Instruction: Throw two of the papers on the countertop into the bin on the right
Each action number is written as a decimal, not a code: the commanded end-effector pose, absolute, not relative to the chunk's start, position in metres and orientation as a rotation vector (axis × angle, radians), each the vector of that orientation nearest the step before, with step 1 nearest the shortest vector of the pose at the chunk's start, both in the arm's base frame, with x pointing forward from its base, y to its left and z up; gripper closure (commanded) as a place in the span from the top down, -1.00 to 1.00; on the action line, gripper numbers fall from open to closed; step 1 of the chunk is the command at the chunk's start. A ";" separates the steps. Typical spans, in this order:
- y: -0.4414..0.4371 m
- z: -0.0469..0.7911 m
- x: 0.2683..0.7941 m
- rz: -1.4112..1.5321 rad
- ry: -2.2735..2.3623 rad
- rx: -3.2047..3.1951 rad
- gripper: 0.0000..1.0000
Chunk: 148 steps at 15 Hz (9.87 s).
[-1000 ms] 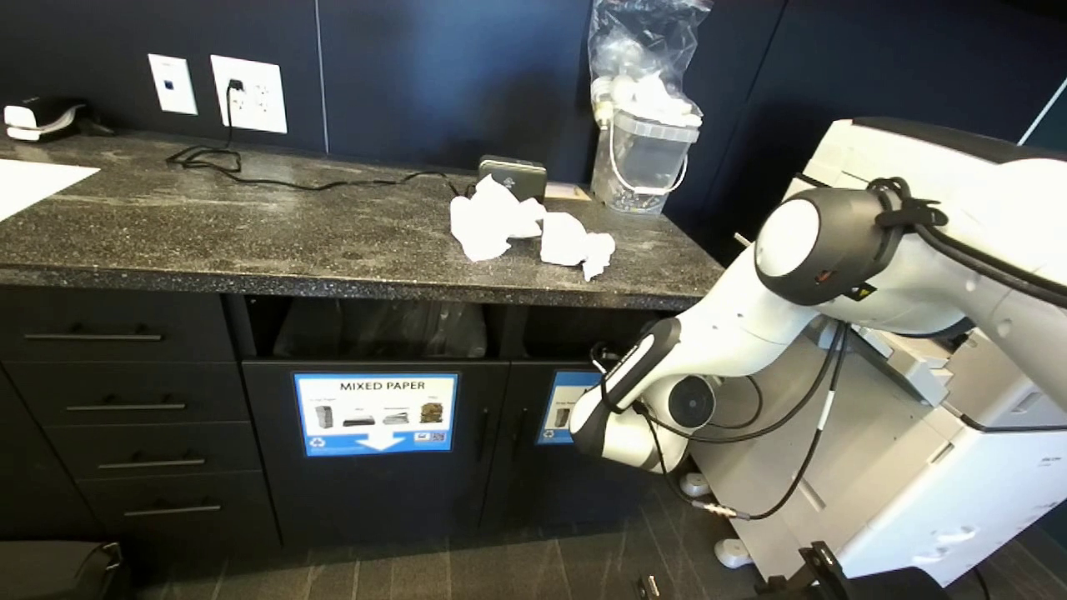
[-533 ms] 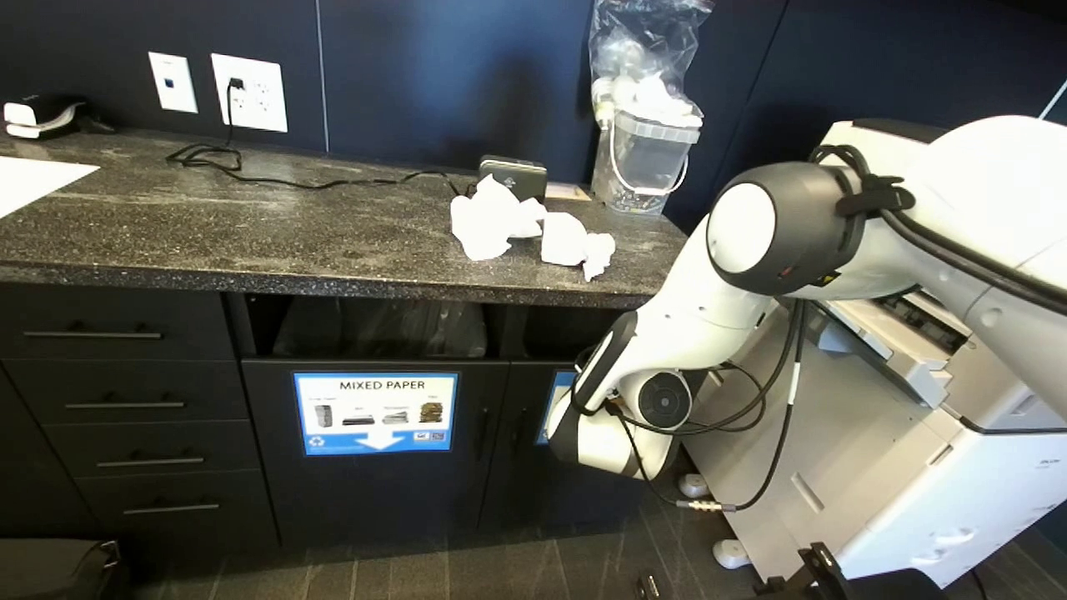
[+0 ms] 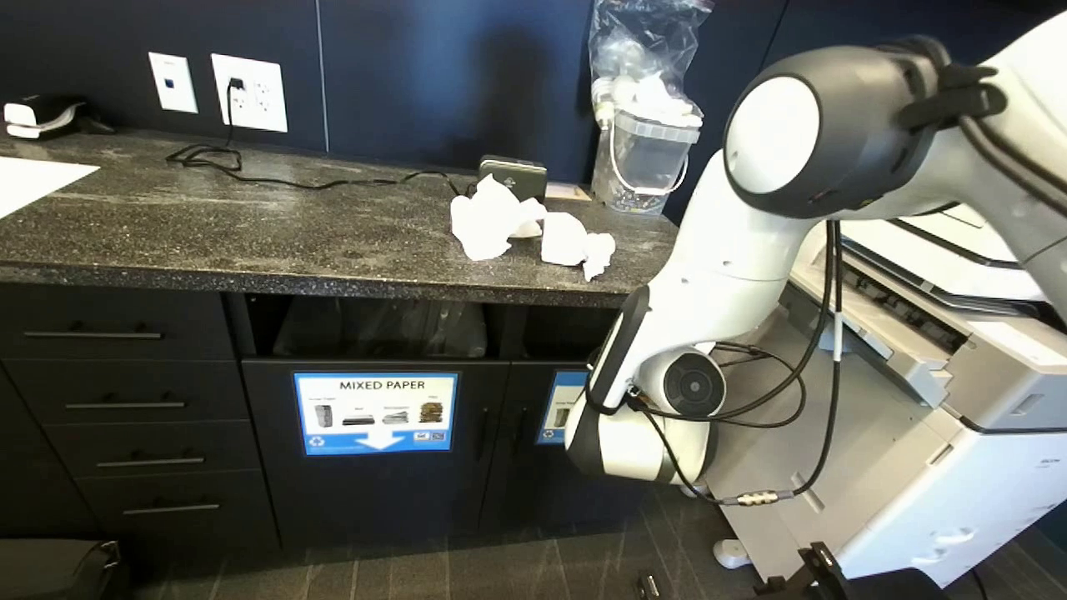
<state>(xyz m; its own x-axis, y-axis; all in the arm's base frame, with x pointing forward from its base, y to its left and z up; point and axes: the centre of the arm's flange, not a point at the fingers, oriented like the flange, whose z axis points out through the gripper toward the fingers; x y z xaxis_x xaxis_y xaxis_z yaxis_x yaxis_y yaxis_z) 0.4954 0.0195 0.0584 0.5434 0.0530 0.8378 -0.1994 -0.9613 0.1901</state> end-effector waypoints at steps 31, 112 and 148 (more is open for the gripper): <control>0.039 0.433 0.614 0.469 1.353 2.427 1.00; 0.068 0.289 0.659 0.040 1.212 2.884 -0.84; 0.102 0.157 0.448 0.809 0.265 3.021 -0.84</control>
<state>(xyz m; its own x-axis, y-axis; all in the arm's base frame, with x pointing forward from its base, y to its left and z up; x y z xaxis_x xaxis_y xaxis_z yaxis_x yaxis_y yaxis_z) 0.4350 0.0967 0.1738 0.8824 0.1782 0.4354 0.1782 -0.9831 0.0412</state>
